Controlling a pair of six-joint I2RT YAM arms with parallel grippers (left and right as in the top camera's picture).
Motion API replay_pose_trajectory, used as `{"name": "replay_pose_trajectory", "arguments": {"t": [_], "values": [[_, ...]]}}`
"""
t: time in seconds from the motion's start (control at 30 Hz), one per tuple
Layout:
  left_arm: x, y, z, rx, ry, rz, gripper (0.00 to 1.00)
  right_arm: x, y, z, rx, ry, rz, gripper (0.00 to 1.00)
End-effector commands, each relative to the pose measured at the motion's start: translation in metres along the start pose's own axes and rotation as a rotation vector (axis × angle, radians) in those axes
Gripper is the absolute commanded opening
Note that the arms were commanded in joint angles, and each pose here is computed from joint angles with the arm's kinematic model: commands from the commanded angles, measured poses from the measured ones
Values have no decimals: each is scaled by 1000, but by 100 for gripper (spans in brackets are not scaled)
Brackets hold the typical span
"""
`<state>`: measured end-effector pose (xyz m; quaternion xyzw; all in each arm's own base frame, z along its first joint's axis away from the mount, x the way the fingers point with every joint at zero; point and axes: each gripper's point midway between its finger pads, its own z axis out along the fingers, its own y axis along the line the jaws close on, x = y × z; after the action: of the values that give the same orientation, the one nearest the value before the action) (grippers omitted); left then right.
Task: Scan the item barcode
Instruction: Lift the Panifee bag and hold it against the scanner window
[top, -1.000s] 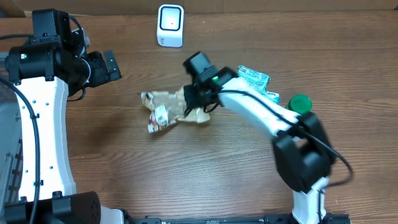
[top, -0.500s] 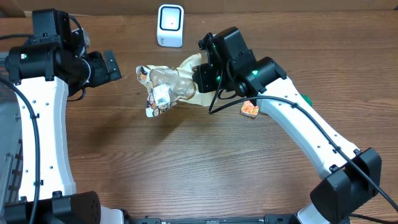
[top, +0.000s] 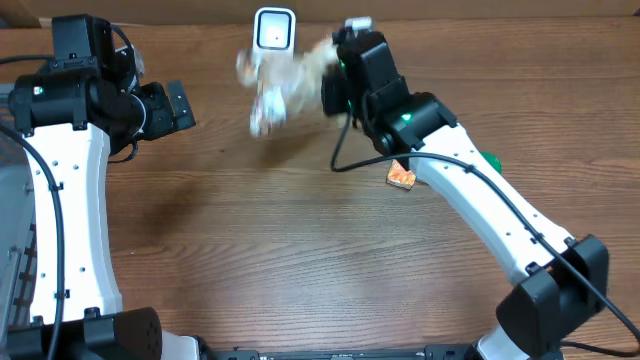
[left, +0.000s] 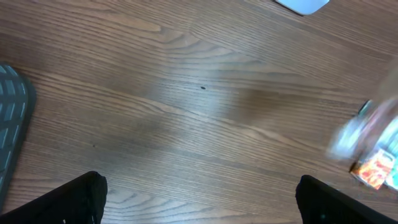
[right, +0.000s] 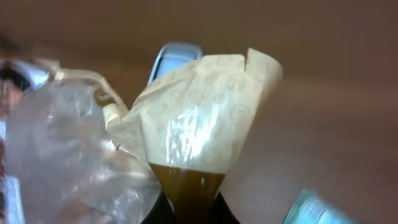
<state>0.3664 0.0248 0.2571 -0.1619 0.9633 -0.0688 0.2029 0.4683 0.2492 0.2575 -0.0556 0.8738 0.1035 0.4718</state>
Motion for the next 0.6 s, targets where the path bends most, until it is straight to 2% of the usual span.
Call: {"name": "replay_pose_trajectory", "arguments": {"t": [0.0,0.33,0.57], "values": [[-2,-1,-7,8,-20,8,100,-29,-31,5,269,-155,-104,4],[-2,-1,-7,8,-20,8,100,-87,-15,41,416,-467,-529,4],[-2,-1,-7,8,-20,8,100,-99,-12,66,591,-682,-735,4]]}}
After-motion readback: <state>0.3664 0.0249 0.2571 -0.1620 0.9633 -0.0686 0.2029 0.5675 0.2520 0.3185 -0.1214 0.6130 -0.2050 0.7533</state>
